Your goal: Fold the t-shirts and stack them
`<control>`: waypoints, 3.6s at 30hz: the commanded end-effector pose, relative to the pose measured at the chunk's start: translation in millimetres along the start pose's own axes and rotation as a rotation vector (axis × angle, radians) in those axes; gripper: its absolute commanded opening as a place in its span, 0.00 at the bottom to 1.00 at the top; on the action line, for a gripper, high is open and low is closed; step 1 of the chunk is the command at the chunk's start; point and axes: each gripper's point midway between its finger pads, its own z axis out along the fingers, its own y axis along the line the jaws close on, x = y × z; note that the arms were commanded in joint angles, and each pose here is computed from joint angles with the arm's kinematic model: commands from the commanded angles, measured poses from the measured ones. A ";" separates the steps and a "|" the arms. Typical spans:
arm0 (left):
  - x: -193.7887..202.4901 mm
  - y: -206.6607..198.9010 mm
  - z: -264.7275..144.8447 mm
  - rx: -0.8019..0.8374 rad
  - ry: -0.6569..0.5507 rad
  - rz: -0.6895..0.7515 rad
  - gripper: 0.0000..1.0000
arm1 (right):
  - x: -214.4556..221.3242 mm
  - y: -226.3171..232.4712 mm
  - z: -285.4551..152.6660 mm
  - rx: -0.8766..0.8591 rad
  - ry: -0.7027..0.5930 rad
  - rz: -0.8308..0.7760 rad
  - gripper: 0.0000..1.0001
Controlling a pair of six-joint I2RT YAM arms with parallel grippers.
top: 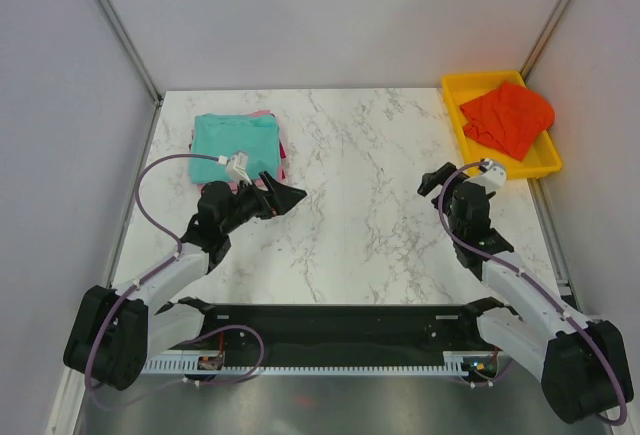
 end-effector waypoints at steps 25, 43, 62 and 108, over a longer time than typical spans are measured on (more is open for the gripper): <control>-9.3 -11.4 -2.5 0.017 -0.031 -0.067 0.94 | -134.7 -94.8 101.4 0.536 -0.143 0.120 0.94; 2.7 -21.3 -12.4 0.047 0.012 -0.193 0.94 | -112.4 -176.8 279.8 0.802 -0.056 0.035 0.89; -2.9 -6.8 -4.8 -0.027 0.004 -0.135 0.93 | -260.4 36.9 128.1 0.512 -0.344 -0.078 0.00; -29.9 159.1 152.3 -0.834 0.195 -0.083 0.68 | 5.9 66.8 -17.2 -0.242 0.100 -0.082 0.80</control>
